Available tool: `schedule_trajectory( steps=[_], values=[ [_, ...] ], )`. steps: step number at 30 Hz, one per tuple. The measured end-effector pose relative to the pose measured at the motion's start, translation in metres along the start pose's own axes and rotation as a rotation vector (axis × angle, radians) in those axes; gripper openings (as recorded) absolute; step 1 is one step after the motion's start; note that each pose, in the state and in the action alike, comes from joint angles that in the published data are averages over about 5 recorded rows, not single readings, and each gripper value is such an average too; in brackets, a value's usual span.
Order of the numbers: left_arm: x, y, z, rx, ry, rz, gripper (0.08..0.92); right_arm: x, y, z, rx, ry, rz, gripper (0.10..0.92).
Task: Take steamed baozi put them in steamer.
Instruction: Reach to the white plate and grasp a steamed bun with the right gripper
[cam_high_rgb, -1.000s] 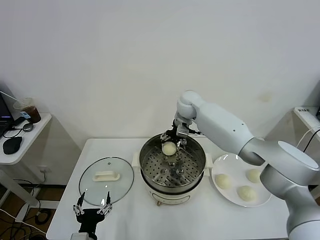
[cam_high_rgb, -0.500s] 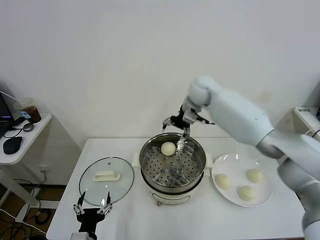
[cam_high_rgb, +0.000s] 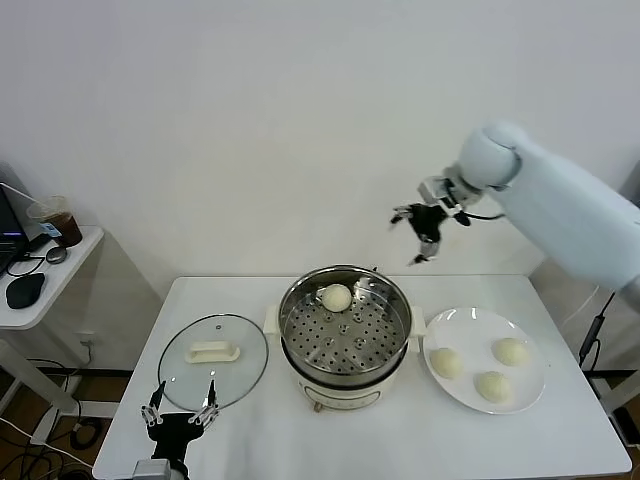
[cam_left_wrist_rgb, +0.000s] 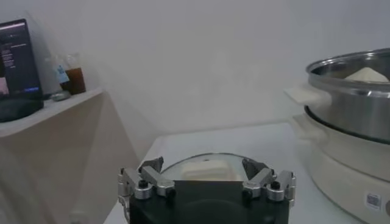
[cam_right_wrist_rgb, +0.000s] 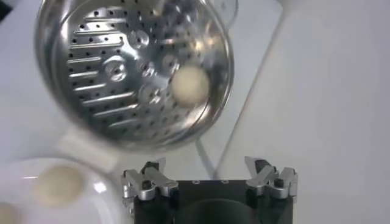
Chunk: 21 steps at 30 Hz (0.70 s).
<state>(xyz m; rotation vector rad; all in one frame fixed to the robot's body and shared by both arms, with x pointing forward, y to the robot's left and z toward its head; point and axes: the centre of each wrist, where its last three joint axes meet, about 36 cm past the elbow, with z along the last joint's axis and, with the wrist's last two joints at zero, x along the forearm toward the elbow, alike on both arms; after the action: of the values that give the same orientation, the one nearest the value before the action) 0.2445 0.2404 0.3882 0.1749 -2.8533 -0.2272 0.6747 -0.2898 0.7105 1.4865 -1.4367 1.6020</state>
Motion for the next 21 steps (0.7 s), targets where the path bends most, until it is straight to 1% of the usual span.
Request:
schedule_trajectory(
  steps=[5,9,15,21],
  values=[
    [-0.001,0.003,-0.002,0.006,0.001,0.002,0.823,0.0,0.036,0.03,-0.12,0.061,-0.04,0.823],
    [0.0,0.004,-0.003,0.01,0.0,0.0,0.823,-0.01,0.064,0.045,-0.173,0.096,-0.07,0.823],
    [0.0,0.003,-0.001,0.015,0.011,-0.002,0.823,-0.042,0.1,0.057,-0.219,0.123,-0.119,0.823],
    [0.0,0.003,0.002,0.015,0.023,-0.003,0.823,-0.078,0.126,0.066,-0.255,0.138,-0.155,0.823]
  ],
)
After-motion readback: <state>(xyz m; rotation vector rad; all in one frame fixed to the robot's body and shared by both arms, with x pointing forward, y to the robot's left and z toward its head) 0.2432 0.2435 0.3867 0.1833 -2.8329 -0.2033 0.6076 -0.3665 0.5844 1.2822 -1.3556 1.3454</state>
